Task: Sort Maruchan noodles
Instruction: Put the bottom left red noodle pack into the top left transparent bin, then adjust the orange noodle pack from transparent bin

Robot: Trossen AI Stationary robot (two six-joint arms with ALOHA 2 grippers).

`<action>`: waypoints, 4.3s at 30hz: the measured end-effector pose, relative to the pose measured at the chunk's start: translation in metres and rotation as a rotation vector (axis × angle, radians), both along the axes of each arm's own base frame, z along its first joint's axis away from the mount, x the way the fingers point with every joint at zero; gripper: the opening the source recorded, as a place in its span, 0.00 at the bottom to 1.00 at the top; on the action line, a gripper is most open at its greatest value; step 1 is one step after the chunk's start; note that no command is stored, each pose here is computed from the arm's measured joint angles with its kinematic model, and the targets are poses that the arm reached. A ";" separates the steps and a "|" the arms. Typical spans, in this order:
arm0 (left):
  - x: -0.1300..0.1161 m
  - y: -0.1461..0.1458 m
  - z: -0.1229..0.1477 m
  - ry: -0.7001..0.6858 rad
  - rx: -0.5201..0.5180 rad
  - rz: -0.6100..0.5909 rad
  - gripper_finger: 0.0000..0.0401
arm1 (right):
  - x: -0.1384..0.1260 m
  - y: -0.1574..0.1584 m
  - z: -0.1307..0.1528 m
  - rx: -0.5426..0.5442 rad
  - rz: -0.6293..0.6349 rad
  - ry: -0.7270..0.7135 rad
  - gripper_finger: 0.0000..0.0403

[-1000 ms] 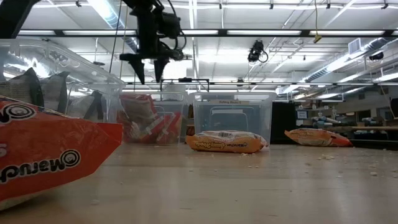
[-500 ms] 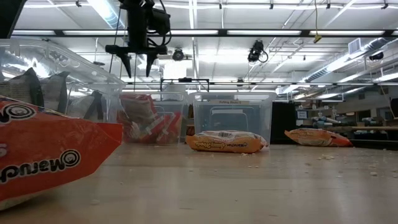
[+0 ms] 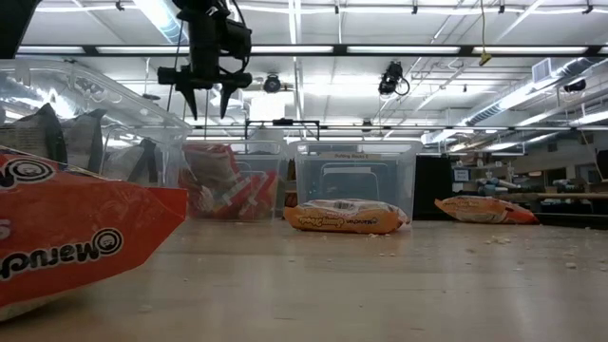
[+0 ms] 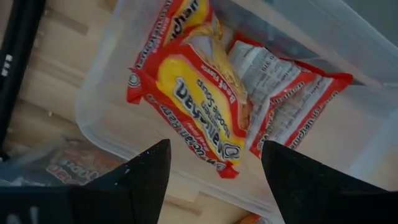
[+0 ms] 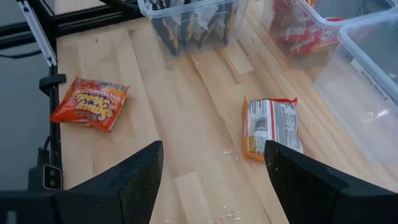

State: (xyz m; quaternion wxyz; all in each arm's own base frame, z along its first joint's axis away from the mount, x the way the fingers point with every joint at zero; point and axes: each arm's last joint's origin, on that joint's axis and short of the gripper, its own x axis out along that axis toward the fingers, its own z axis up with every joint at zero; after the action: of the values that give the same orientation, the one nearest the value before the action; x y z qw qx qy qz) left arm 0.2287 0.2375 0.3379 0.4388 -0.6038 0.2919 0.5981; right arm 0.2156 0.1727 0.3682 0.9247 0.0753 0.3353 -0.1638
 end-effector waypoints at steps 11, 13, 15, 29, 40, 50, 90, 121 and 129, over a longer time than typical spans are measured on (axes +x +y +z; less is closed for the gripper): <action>-0.025 -0.005 -0.057 0.029 -0.012 0.003 0.63 | 0.002 0.002 0.001 0.043 -0.014 -0.031 0.70; -0.025 -0.004 -0.061 -0.026 0.044 0.018 0.63 | 0.002 0.002 0.002 0.046 -0.013 -0.031 0.70; -0.025 -0.001 -0.060 -0.062 0.078 0.031 0.63 | 0.003 0.002 0.002 0.052 -0.014 -0.037 0.70; -0.007 0.009 -0.080 -0.114 0.039 0.024 0.63 | 0.016 -0.012 0.003 0.046 -0.061 -0.045 0.70; -0.015 0.002 -0.075 -0.046 0.033 0.044 0.63 | 0.016 -0.011 0.003 0.067 -0.046 -0.035 0.70; -0.027 0.015 -0.085 -0.041 -0.036 0.015 0.63 | 0.016 -0.011 0.003 0.056 -0.037 -0.031 0.70; 0.024 -0.003 -0.094 0.485 0.071 -0.667 0.04 | 0.019 -0.016 0.002 0.096 -0.038 0.001 0.70; 0.078 -0.013 -0.104 0.394 0.075 -0.864 0.49 | 0.024 -0.020 0.000 0.205 -0.031 0.053 0.70; 0.064 0.006 -0.102 0.474 0.121 -0.782 0.57 | 0.025 -0.022 0.000 0.198 -0.043 0.047 0.70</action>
State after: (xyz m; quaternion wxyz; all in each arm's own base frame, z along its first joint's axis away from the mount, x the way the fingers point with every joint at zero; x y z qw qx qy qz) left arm 0.2927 0.2437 0.2355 0.5870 -0.2685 0.5546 0.5252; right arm 0.2403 0.1506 0.3686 0.9008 0.1696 0.3699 -0.1513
